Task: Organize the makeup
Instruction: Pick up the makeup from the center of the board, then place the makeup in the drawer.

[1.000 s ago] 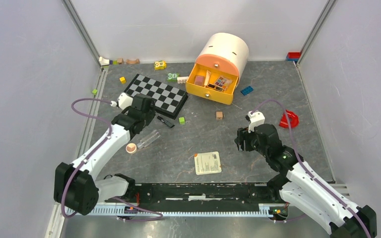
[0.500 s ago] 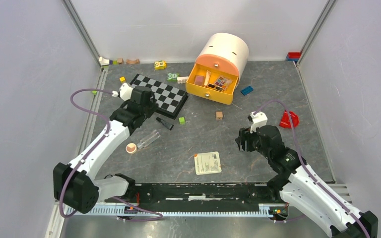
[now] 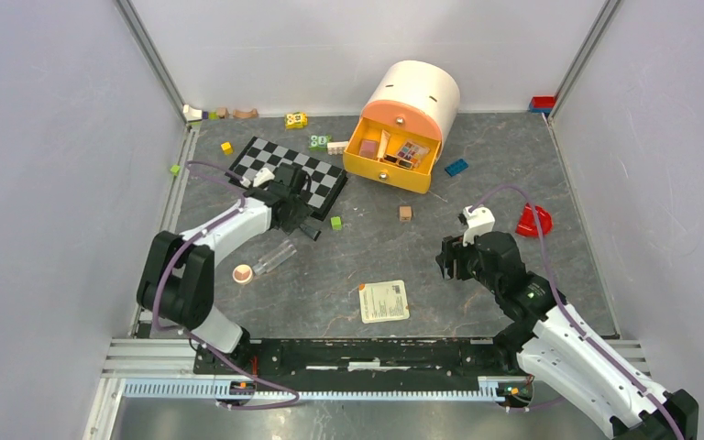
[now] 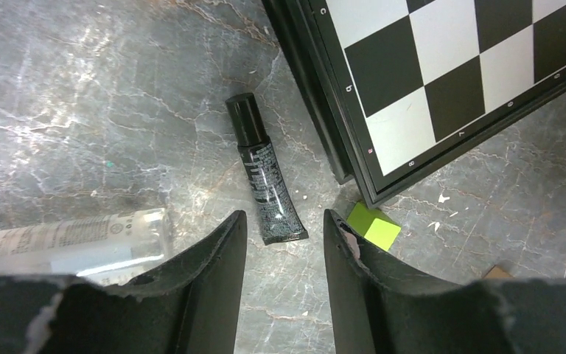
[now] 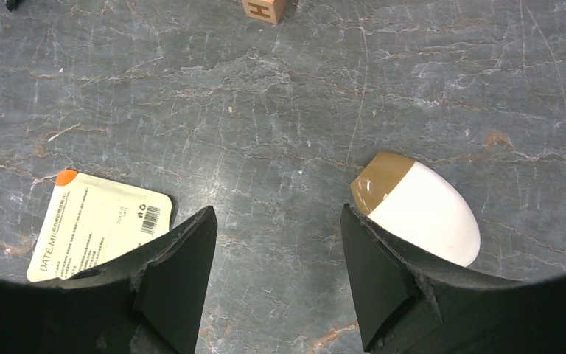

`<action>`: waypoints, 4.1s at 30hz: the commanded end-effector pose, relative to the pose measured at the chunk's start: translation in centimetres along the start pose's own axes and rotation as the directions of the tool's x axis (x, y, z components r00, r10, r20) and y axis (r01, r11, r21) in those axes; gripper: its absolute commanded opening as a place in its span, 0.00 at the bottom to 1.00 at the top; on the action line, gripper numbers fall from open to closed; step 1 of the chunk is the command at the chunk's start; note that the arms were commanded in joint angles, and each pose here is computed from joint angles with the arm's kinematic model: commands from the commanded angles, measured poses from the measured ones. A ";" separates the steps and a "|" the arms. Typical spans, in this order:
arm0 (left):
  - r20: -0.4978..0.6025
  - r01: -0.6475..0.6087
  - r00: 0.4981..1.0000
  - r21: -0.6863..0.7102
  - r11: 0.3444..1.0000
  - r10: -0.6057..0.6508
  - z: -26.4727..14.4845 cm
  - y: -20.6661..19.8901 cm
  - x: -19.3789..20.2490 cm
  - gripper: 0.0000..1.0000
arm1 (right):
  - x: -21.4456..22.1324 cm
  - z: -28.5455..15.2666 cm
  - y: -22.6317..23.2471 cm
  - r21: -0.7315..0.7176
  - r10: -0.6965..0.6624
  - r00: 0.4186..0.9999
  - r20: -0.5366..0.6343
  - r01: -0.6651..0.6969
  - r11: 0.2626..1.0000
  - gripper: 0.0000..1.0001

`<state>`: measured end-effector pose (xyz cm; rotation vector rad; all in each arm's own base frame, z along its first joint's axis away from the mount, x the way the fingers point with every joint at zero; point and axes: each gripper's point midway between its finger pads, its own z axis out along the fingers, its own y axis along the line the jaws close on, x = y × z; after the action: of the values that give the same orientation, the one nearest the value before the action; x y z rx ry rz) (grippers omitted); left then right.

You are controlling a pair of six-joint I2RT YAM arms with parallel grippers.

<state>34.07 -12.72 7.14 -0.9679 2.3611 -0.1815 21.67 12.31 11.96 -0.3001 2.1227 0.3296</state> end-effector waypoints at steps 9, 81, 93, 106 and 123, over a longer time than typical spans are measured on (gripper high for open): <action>-0.041 -0.050 0.998 -0.017 0.999 0.049 2.6 -1.5 0.6 0.53 | 0.0 0.0 -0.8 0.041 -0.020 1.000 0.001 0.020 0.999 0.70; 0.012 -0.047 0.999 0.594 0.803 0.049 -10.8 -30.1 -2.6 0.25 | -1.1 -1.4 -1.9 0.098 -0.003 0.999 0.054 -0.002 0.995 0.70; -0.011 -0.049 0.998 0.548 0.835 0.065 -5.5 -31.8 0.7 0.25 | -1.0 -1.5 -2.4 0.125 -0.027 0.998 0.049 0.020 0.992 0.70; -0.018 -0.042 0.998 0.525 0.850 0.060 -1.9 -32.7 2.0 0.28 | -1.3 -1.7 -2.7 0.142 -0.050 0.998 0.040 0.044 0.989 0.71; 0.021 -0.079 0.997 0.548 0.833 0.080 -4.2 -32.9 0.6 0.47 | -1.8 -2.1 -2.6 0.137 -0.040 0.998 0.054 0.032 0.990 0.71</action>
<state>50.68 -37.53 15.81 -0.5981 2.2544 -0.7274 21.26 9.03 11.72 -0.2663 2.1322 0.1507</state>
